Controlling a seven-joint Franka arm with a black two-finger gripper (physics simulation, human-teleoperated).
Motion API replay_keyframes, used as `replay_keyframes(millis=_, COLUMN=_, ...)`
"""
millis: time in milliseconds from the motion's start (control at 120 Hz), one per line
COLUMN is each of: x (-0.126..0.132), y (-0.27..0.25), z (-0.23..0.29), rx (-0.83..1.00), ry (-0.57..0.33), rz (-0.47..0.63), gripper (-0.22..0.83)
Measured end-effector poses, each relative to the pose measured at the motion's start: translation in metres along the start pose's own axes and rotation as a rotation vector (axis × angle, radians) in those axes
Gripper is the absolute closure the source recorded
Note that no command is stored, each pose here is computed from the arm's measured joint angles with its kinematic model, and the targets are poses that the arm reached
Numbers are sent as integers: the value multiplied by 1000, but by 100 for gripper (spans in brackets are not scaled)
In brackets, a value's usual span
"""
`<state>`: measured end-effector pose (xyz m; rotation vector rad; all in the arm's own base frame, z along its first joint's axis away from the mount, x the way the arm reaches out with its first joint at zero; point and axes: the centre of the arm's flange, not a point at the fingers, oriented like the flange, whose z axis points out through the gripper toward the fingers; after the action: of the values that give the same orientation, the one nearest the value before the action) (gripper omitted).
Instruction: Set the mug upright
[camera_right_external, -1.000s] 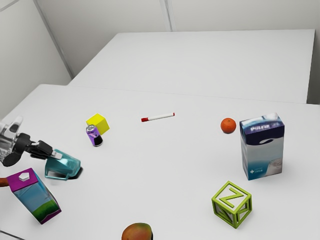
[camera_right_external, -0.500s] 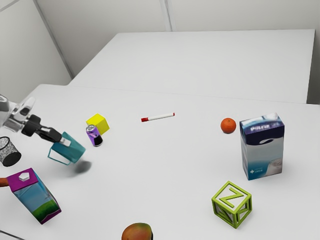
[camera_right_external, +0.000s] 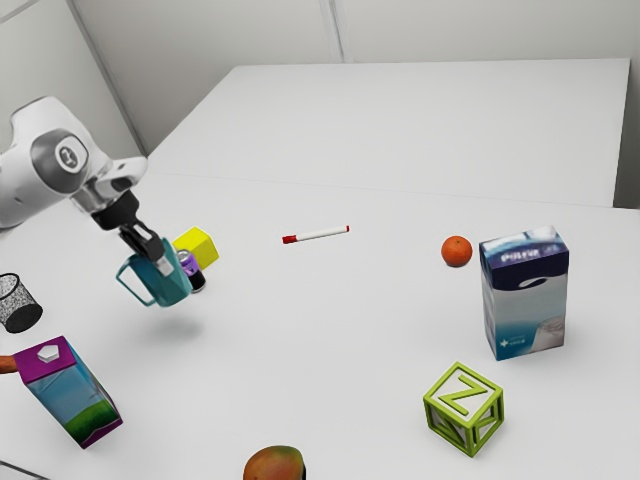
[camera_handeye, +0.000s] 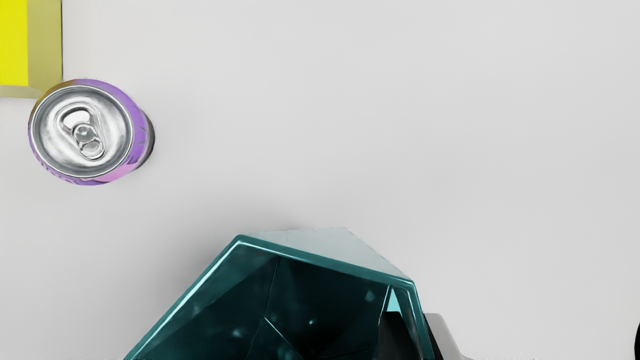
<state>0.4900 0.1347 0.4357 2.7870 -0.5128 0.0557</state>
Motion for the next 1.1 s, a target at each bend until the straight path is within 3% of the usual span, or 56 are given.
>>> replay_keyframes(millis=392, x=38, y=71, z=12, rx=159, ry=-68, rz=-56, gripper=78)
replay_keyframes(millis=1100, x=46, y=111, z=84, rx=293, ry=63, rz=-197, gripper=78)
